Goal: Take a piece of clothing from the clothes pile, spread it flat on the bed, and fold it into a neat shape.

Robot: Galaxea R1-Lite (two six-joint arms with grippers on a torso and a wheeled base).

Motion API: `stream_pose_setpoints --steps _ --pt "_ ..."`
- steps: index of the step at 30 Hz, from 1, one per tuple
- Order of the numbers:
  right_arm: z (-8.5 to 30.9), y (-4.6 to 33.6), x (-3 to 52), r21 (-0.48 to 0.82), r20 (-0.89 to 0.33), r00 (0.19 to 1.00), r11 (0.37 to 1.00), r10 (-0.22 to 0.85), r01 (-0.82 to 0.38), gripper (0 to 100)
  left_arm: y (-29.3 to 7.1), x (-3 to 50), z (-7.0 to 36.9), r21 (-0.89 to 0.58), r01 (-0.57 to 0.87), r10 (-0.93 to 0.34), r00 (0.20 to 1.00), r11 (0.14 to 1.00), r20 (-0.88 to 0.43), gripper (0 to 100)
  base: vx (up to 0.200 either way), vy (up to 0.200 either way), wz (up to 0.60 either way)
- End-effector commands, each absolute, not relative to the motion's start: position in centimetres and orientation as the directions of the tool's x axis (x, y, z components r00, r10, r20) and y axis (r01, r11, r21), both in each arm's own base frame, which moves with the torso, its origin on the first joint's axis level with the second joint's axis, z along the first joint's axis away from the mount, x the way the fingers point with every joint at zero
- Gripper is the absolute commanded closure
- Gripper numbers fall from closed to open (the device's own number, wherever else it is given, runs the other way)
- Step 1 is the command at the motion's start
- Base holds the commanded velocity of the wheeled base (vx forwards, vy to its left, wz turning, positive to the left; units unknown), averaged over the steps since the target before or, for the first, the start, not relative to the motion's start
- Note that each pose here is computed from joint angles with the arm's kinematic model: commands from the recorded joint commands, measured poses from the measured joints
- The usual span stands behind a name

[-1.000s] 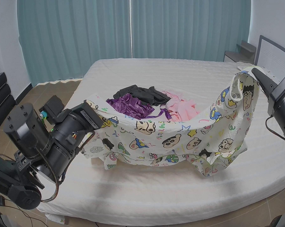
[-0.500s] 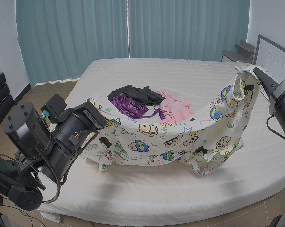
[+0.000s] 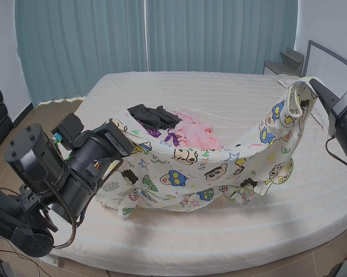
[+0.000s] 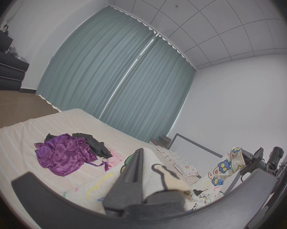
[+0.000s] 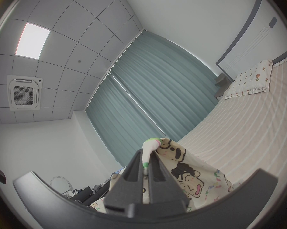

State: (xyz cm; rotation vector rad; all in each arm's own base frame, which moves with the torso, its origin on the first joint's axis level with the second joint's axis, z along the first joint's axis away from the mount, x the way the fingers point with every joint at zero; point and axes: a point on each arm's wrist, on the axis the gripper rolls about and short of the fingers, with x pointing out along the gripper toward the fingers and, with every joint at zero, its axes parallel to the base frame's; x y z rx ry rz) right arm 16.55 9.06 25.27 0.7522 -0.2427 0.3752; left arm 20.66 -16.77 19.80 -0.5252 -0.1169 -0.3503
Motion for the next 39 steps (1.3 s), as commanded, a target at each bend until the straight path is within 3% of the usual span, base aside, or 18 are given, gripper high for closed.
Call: stream_pose_setpoints --steps 1,39 --pt "25.4 8.8 16.5 0.617 0.351 0.907 0.671 0.234 -0.412 100 -16.9 20.8 19.8 -0.471 0.358 -0.298 0.934 0.806 0.199 100 0.000 -0.200 0.00" --pt "26.2 7.0 16.0 0.609 0.393 0.903 0.686 0.176 -0.399 100 -17.7 21.2 20.0 -0.429 0.362 -0.297 0.931 0.827 0.213 100 0.000 -0.189 0.00"
